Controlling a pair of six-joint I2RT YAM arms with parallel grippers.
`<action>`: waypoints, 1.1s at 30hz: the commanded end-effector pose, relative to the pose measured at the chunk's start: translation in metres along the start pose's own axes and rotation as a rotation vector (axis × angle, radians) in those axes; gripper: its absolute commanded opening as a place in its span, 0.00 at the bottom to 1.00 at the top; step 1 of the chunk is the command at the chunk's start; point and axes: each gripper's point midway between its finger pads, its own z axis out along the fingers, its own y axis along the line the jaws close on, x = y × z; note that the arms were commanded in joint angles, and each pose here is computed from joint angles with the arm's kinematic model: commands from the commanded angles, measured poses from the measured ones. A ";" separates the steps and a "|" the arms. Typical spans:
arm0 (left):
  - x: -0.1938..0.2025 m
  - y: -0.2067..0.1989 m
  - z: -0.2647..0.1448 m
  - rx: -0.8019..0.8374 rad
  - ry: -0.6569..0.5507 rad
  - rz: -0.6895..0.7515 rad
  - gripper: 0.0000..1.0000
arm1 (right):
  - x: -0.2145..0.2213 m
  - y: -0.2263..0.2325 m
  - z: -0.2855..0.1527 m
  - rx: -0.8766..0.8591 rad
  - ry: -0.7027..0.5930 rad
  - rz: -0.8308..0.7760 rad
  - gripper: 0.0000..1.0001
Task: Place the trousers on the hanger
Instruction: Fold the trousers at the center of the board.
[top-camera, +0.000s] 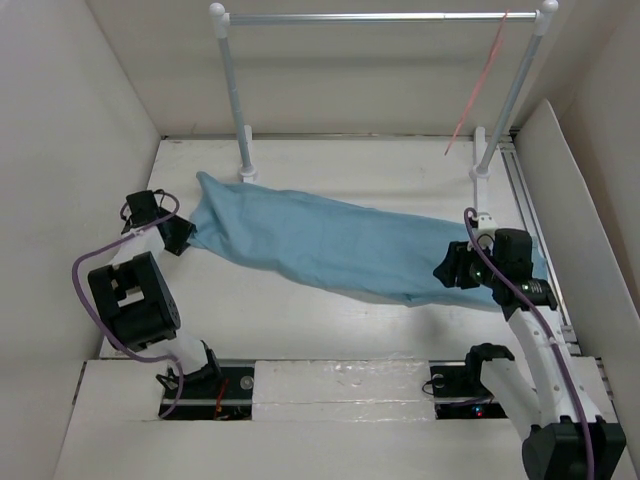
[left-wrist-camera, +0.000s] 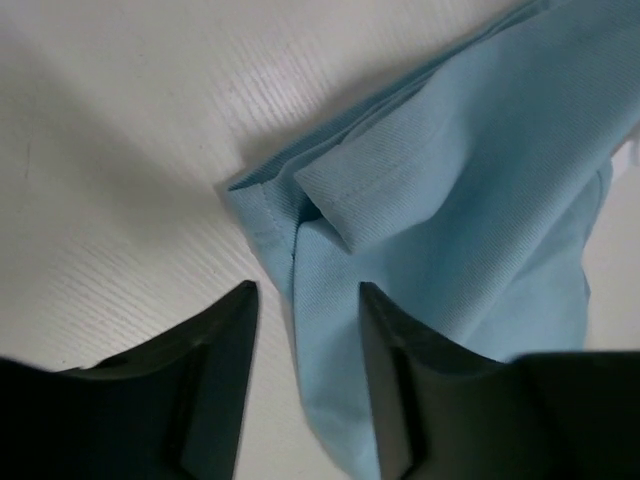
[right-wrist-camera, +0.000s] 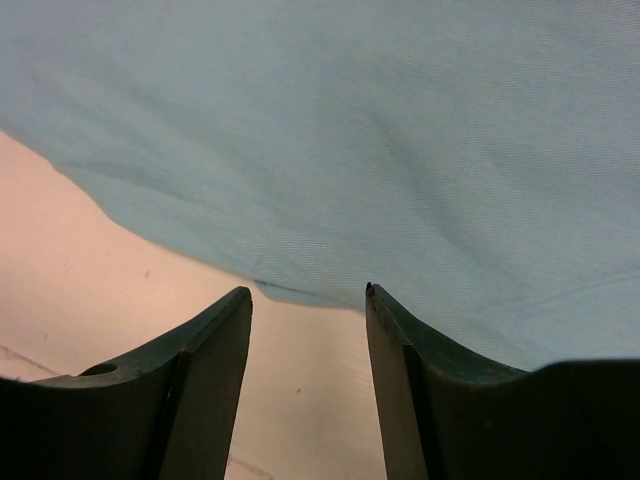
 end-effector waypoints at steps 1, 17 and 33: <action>-0.011 -0.009 0.006 0.017 -0.016 -0.018 0.36 | -0.021 0.014 0.003 -0.080 -0.065 -0.056 0.55; -0.033 -0.025 0.038 0.010 -0.036 -0.026 0.32 | -0.017 0.013 0.008 -0.100 -0.043 -0.112 0.61; -0.046 -0.055 -0.024 0.170 -0.185 -0.006 0.01 | -0.018 0.020 0.027 -0.181 0.001 -0.134 0.61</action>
